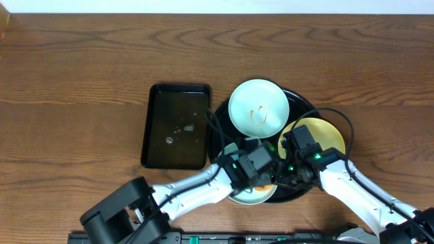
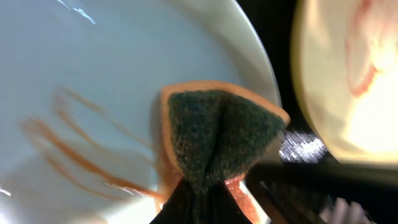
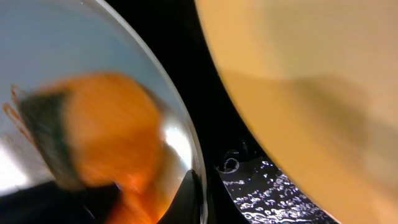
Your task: Clean dirty plates on tray and stack at the side
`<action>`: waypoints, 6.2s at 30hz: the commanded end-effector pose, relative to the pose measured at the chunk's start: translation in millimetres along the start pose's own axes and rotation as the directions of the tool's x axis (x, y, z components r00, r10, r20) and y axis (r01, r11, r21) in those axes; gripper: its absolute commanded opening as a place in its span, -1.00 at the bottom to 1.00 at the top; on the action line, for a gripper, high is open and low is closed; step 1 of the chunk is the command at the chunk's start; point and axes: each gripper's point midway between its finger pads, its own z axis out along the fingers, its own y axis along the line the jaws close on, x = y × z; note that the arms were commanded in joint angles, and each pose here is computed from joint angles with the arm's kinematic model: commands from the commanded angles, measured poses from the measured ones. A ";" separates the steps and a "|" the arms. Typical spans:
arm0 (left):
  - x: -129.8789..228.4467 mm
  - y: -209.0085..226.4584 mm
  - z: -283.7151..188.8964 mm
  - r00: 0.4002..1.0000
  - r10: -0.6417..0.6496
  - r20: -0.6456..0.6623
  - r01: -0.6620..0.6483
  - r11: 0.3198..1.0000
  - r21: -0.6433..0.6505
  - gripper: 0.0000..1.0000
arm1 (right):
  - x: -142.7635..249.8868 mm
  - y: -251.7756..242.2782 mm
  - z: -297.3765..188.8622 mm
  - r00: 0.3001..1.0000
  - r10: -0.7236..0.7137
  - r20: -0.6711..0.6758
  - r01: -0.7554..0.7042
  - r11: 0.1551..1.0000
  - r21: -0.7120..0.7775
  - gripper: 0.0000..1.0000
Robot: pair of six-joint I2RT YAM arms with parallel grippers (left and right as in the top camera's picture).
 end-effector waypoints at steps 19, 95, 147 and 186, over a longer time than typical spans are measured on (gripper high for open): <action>-65.0 56.6 -94.4 0.927 0.351 0.130 -0.330 0.931 -0.157 -0.85 | 5.3 -4.4 3.6 1.000 -0.012 -0.014 0.012 1.000 0.021 -0.94; -149.6 204.9 -100.1 0.967 -0.055 0.247 0.157 0.898 -0.412 -0.85 | -92.0 97.6 -223.2 0.237 -0.928 0.287 0.134 0.324 0.937 -0.97; -143.8 207.8 -100.4 0.972 -0.061 0.226 0.155 0.891 -0.426 -0.85 | -114.8 -264.4 -204.8 0.379 0.473 0.795 -0.857 0.503 0.109 -0.70; -143.5 207.9 -100.4 0.972 -0.062 0.225 0.155 0.891 -0.426 -0.85 | -37.3 -119.2 -64.0 0.933 0.339 0.122 -0.335 0.941 -0.053 -0.85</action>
